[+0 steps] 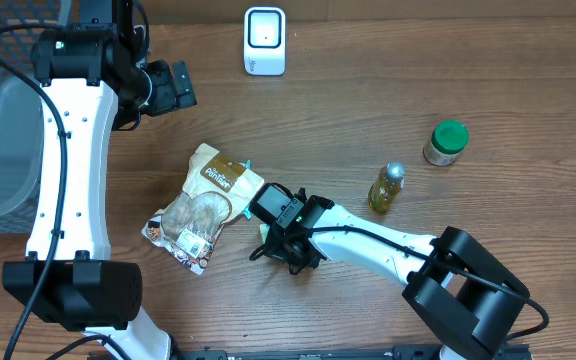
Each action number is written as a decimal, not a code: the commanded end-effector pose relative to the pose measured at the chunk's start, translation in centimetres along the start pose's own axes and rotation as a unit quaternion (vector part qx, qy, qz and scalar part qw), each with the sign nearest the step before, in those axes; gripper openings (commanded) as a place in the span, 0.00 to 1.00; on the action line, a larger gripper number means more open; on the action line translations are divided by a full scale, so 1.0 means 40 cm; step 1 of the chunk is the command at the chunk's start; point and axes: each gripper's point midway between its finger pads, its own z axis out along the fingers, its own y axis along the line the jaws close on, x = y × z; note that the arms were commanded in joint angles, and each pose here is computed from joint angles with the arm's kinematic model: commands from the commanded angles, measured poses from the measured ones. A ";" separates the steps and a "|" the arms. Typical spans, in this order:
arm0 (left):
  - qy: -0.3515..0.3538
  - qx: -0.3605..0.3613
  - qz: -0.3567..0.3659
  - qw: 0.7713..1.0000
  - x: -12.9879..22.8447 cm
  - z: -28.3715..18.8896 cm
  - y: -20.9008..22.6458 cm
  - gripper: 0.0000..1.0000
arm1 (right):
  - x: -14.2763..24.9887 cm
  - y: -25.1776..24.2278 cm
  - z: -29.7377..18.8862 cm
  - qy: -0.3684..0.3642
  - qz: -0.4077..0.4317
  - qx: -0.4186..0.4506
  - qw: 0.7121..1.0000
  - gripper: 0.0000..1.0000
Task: Scan the item barcode
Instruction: 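Reach the right gripper to the Kleenex tissue pack near the packet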
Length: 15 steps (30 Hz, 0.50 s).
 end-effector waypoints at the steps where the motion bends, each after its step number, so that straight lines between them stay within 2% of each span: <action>1: -0.001 0.002 -0.003 1.000 -0.001 -0.001 -0.002 1.00 | -0.053 -0.003 -0.004 -0.060 0.004 0.006 0.998 0.08; 7: -0.001 0.002 -0.003 1.000 -0.001 -0.001 -0.002 1.00 | -0.108 0.027 -0.014 -0.118 0.005 -0.014 0.993 0.16; 11: -0.001 0.002 -0.003 1.000 -0.001 -0.001 -0.002 1.00 | -0.142 0.010 -0.024 -0.160 0.008 0.004 0.987 0.16; 15: -0.001 0.002 -0.003 1.000 -0.001 -0.001 -0.002 1.00 | -0.135 -0.009 -0.022 -0.154 0.007 0.020 0.988 0.15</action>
